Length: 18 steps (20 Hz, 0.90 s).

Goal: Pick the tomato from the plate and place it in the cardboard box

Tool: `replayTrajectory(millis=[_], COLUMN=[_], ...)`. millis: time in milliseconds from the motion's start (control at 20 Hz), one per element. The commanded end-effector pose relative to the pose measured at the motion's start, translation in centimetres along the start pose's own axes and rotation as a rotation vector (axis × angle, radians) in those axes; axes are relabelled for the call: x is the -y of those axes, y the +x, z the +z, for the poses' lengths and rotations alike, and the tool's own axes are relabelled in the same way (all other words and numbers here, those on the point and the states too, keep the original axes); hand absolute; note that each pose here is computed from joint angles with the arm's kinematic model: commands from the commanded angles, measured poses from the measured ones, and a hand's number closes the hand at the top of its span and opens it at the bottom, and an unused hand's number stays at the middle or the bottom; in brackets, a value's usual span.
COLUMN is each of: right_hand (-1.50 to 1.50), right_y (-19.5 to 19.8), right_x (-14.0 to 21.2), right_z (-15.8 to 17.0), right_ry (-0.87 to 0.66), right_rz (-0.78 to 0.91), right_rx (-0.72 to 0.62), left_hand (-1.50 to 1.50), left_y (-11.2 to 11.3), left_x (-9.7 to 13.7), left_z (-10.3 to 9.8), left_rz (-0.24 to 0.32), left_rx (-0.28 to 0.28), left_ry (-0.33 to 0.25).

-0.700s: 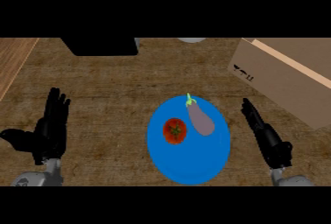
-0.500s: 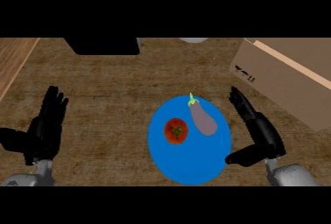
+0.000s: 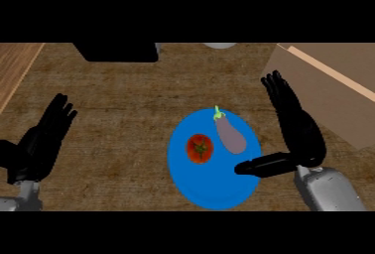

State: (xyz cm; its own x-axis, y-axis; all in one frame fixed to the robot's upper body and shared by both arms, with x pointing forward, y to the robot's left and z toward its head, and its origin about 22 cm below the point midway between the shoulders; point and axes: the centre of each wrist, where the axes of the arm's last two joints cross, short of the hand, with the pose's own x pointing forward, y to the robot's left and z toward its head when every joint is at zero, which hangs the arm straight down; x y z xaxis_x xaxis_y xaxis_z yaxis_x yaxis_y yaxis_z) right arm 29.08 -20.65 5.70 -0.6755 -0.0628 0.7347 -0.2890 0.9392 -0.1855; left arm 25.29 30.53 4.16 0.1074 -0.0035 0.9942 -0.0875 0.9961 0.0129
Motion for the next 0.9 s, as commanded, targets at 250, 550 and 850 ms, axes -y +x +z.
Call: replayTrajectory(millis=[250,550,850], right_hand=[-1.5,-1.5,-1.5], right_y=[4.7,7.3,10.5], right_x=[3.1,1.3,-3.3], right_z=[-0.3,-2.0,-4.5], right_ry=[0.381,0.558,0.704], right_rz=[0.38,0.737,0.881], right_rx=[0.008,-0.146,-0.325], left_hand=[0.0,0.0,0.0], left_y=[0.1,1.1,1.8], left_x=[-0.2,-1.6,-2.1], left_z=[0.7,0.7,0.8], left_rz=[0.004,-0.001,-0.015], left_rx=[-0.025,-0.026,-0.021], left_ry=[0.003,-0.009,-0.031])
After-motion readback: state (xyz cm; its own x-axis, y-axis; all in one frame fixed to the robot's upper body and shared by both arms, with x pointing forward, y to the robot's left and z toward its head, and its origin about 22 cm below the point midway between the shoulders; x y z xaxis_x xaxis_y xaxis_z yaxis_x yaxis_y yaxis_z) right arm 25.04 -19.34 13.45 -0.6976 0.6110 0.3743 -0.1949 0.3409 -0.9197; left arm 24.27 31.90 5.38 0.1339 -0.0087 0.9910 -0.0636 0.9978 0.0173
